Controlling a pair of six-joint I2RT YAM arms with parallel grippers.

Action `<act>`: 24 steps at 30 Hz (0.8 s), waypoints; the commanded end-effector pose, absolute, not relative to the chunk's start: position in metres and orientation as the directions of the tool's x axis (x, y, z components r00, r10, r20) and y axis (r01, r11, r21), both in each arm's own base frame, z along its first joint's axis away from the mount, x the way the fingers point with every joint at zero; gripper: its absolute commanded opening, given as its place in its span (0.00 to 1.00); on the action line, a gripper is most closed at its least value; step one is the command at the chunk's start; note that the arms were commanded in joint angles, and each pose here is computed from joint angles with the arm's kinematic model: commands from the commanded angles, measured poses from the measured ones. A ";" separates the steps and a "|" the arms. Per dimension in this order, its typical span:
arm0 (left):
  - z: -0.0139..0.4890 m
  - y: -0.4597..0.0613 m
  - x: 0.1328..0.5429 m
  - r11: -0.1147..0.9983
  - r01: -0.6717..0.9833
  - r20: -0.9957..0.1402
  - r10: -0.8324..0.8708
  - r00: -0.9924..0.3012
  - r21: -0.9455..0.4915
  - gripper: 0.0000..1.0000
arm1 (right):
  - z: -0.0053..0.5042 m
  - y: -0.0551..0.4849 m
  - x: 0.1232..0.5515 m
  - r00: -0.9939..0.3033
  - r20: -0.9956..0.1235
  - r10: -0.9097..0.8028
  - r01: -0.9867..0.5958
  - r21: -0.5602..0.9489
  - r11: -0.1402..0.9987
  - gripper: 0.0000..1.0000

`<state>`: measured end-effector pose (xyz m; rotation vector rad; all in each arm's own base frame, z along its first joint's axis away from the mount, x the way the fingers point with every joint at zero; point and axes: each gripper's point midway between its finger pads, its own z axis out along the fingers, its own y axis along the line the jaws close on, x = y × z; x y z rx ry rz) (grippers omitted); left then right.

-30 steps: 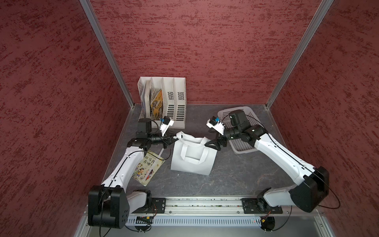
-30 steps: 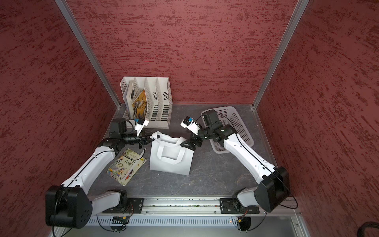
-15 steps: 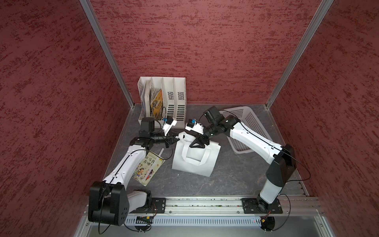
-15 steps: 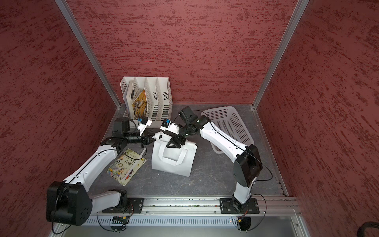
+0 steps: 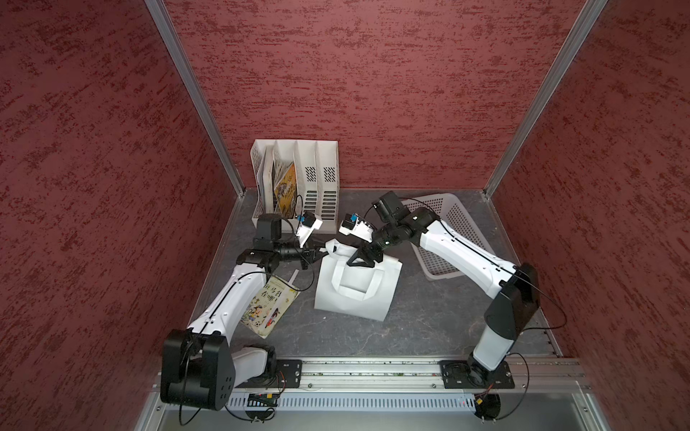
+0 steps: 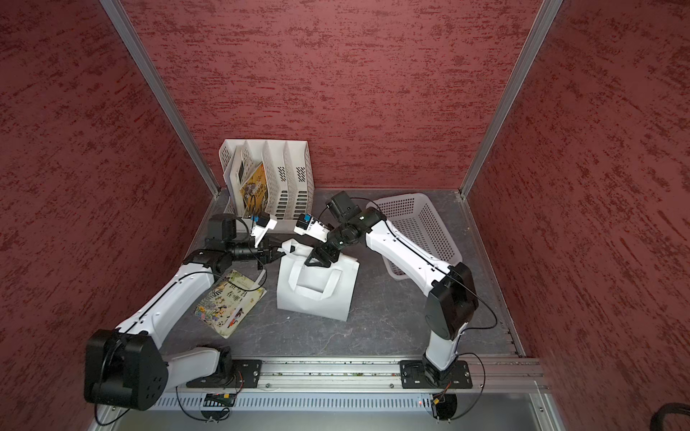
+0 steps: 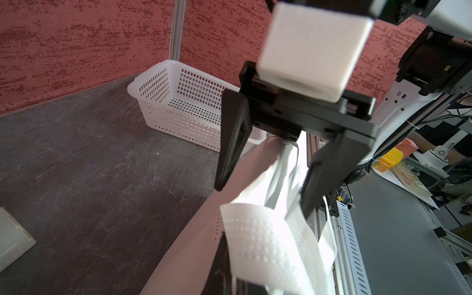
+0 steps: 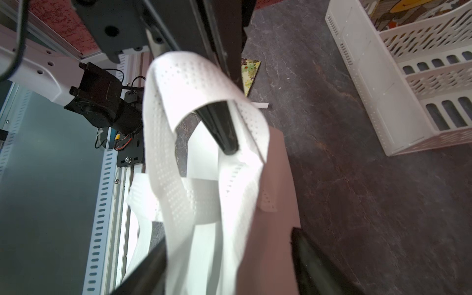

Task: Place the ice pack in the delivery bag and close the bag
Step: Seal the delivery bag at the center of the board.

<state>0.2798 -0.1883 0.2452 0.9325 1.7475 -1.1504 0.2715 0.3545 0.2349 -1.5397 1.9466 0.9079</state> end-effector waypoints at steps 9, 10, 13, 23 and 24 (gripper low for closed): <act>0.256 -0.180 0.283 0.309 0.912 -0.938 0.131 -0.320 -0.268 0.00 | 0.224 0.297 0.260 -0.326 -0.666 -0.671 -0.945 0.215 0.245 0.29; 0.257 -0.180 0.283 0.308 0.914 -0.939 0.131 -0.317 -0.266 0.00 | 0.222 0.298 0.261 -0.330 -0.663 -0.672 -0.944 0.220 0.246 0.17; 0.260 -0.179 0.285 0.316 0.915 -0.945 0.126 -0.302 -0.251 0.00 | 0.228 0.304 0.269 -0.324 -0.692 -0.645 -0.945 0.206 0.254 0.00; 0.261 -0.157 0.270 0.471 0.877 -0.969 0.159 -0.187 -0.092 0.99 | 0.301 0.289 0.295 -0.175 -0.891 -0.419 -0.897 -0.031 0.440 0.98; 0.261 -0.151 0.269 0.512 0.857 -0.973 0.159 -0.167 -0.063 1.00 | 0.305 0.276 0.294 -0.157 -0.911 -0.382 -0.868 -0.057 0.493 0.99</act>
